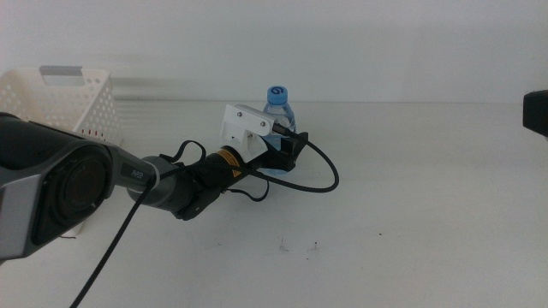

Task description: Use arms to grab the bottles and put them into the dustbin to the left of the table.

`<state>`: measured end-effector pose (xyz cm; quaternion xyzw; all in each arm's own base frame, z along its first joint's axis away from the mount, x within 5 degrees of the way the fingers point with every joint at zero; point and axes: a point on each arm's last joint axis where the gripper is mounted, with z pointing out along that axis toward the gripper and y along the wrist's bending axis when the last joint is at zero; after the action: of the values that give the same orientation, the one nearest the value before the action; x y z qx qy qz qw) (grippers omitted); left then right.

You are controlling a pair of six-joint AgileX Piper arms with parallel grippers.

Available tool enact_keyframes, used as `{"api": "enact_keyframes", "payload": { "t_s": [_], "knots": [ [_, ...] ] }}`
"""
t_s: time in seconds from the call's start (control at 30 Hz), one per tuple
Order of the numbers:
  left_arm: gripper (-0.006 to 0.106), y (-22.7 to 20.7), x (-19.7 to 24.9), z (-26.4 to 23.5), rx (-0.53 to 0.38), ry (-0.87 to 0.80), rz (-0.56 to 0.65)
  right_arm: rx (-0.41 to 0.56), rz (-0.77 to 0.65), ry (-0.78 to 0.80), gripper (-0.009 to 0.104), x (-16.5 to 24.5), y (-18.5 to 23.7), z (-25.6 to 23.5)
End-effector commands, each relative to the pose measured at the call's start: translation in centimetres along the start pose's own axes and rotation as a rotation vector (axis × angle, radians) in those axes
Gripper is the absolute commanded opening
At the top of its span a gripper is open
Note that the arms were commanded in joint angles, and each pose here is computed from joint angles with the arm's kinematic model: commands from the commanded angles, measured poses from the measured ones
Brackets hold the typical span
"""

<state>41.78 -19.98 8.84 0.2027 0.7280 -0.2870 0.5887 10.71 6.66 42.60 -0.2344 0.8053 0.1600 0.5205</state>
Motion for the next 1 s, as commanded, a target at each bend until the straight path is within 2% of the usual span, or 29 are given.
{"api": "enact_keyframes", "payload": {
  "t_s": [0.0, 0.1, 0.2, 0.47, 0.6, 0.97],
  "knots": [
    [0.094, 0.1, -0.2, 0.2, -0.001, -0.012, -0.008, 0.011, 0.000, -0.018, 0.090, -0.3, -0.1, -0.2],
    [0.093, 0.1, -0.2, 0.2, 0.000, -0.012, -0.008, 0.011, 0.004, -0.018, 0.090, -0.3, -0.1, -0.2],
    [0.088, 0.0, -0.2, 0.2, 0.008, -0.008, -0.027, 0.011, 0.004, -0.018, 0.090, -0.3, -0.1, -0.2],
    [0.053, -0.3, 0.0, 0.2, 0.044, 0.009, 0.005, 0.011, 0.004, -0.018, 0.090, -0.3, -0.1, -0.2],
    [0.040, -0.5, -0.4, 0.1, 0.056, 0.006, -0.009, 0.011, 0.004, -0.018, 0.090, -0.3, -0.1, -0.2],
    [0.039, -1.8, -5.0, -1.9, 0.049, 0.036, 0.023, 0.011, 0.004, -0.018, 0.090, -0.3, -0.1, -0.2]
  ]
}}
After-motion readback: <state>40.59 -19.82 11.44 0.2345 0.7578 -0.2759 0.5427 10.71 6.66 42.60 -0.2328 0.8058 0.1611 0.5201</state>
